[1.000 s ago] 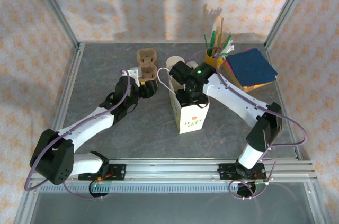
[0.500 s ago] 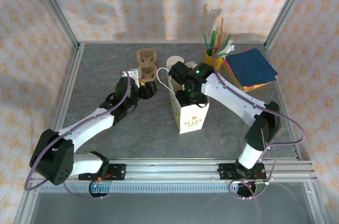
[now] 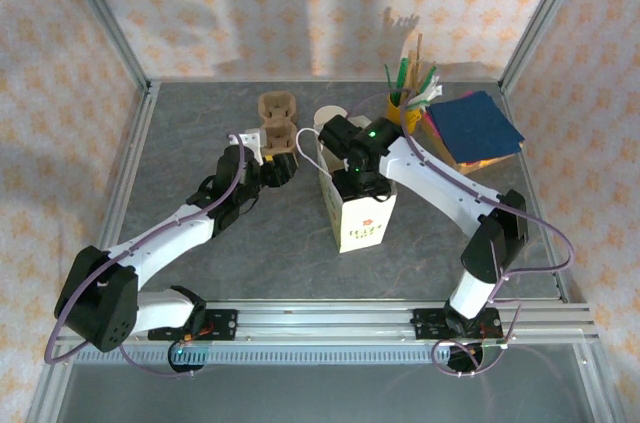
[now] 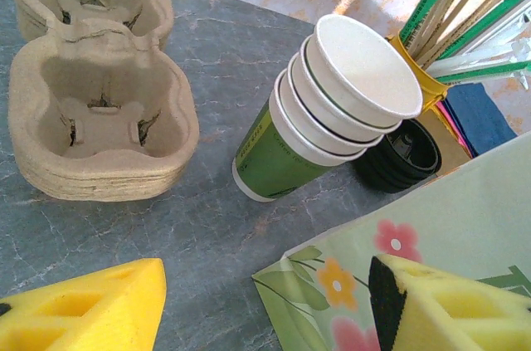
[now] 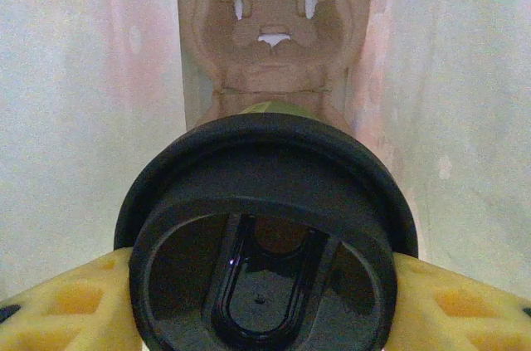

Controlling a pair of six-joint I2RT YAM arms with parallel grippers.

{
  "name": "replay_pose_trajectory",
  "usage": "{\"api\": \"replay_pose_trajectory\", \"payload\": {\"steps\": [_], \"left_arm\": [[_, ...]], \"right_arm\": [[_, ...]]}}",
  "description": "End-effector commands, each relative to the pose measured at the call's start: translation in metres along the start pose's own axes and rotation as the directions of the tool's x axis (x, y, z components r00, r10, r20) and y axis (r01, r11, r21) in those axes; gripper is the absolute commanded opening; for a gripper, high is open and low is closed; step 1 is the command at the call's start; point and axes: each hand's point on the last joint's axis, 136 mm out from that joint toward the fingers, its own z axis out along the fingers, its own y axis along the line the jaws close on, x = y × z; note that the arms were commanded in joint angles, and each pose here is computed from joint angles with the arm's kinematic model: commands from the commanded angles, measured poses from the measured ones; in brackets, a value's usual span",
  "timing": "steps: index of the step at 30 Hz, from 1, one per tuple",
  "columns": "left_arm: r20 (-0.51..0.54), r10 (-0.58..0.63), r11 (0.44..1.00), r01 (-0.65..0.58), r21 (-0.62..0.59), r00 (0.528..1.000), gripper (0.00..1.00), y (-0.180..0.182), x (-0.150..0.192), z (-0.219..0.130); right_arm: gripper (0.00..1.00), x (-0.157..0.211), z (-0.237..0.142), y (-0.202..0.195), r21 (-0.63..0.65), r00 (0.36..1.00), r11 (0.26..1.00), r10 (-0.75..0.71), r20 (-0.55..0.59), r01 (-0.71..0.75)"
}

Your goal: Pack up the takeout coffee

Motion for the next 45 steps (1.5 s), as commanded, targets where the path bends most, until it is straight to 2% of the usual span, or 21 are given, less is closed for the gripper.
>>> {"api": "replay_pose_trajectory", "payload": {"steps": [1, 38, 45], "left_arm": [[0.025, 0.017, 1.000, -0.017, -0.003, 1.000, 0.68, -0.001, -0.004, -0.006], [0.028, 0.017, 1.000, -0.017, 0.006, 0.999, 0.68, -0.005, -0.007, -0.003], [0.027, 0.015, 1.000, -0.015, 0.002, 1.000, 0.68, -0.003, -0.005, -0.005]], "right_arm": [[0.31, -0.006, -0.005, -0.006, 0.027, 1.000, 1.000, -0.015, 0.022, 0.014], [0.30, -0.004, -0.002, -0.011, 0.050, 0.999, 0.998, -0.030, 0.019, 0.029], [0.30, 0.006, -0.003, -0.014, 0.042, 0.999, 0.998, -0.039, 0.008, 0.039]]}}
